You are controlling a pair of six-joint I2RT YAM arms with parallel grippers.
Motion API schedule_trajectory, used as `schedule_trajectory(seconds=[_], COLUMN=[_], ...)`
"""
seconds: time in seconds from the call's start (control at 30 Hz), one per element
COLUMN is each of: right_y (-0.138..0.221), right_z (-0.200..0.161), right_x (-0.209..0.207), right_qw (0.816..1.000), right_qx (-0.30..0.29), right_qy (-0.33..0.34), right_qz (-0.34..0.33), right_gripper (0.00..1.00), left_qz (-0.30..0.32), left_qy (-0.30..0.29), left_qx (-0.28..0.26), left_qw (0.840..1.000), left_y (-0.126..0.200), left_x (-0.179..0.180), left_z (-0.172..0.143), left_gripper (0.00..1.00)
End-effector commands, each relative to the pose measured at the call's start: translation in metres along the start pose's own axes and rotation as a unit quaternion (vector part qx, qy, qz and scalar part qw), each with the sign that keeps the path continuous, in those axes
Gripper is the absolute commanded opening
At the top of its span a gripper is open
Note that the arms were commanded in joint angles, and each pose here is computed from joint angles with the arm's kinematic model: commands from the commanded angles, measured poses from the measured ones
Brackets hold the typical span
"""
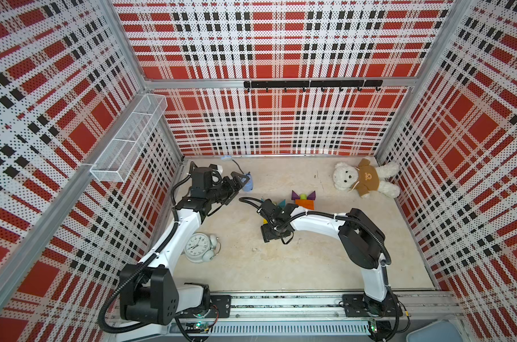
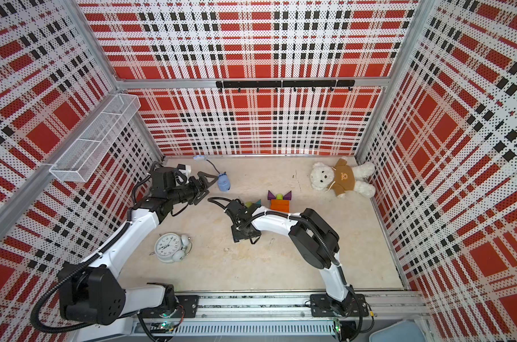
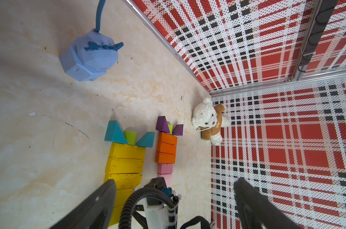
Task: Assemble a carrot with building blocks
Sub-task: Assemble the building block at the center of the board, then reset both arms
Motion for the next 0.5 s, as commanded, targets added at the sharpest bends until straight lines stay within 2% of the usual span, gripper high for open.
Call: schedule_trajectory(seconds=[0.0,0.13,0.2,0.23,0.3,0.37,0.47], right_y=[0.033,0.093,0.133,0.153,0.191,0.223,0.256], right_z=[0.009,0.024,0.033,0.037,0.042,0.045,0.044], right_x=[0.003,-0.001,-0.008,-0.011,-0.020,-0.033,-0.049], right_qw=[0.999,0.993,0.984,0.978,0.961,0.942,0.916], right_qx=[-0.042,-0.114,-0.171,-0.203,-0.271,-0.332,-0.396], right_qy=[0.001,0.022,0.029,0.034,0.045,0.046,0.061], right_qz=[0.014,0.030,0.033,0.037,0.042,0.029,0.018], right_gripper=[0.72,0.78,0.87,1.00,1.00,1.00,1.00], left_qz=[-0.006,-0.013,-0.023,-0.027,-0.026,0.019,0.118], left_qy=[-0.003,-0.019,-0.043,-0.057,-0.099,-0.158,-0.260], left_qx=[-0.006,-0.009,-0.016,-0.021,-0.042,-0.068,-0.116], left_qw=[1.000,1.000,0.999,0.998,0.994,0.985,0.951], left_y=[0.000,0.002,0.008,0.011,0.023,0.038,0.065], left_x=[0.001,-0.004,-0.013,-0.018,-0.031,-0.044,-0.064], left_z=[0.004,0.007,0.010,0.012,0.016,0.016,0.011], left_gripper=[0.95,0.96,1.00,1.00,0.99,1.00,1.00])
Point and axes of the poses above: each gripper's point midway between its finger pads, its own y axis back along the fingers, its own x axis along the line the jaws close on, z = x × y, the point moved 6 cm from there along y, back along the fingers, and after that the axes turned 8 degrees about -y, right-handed, at the moved point
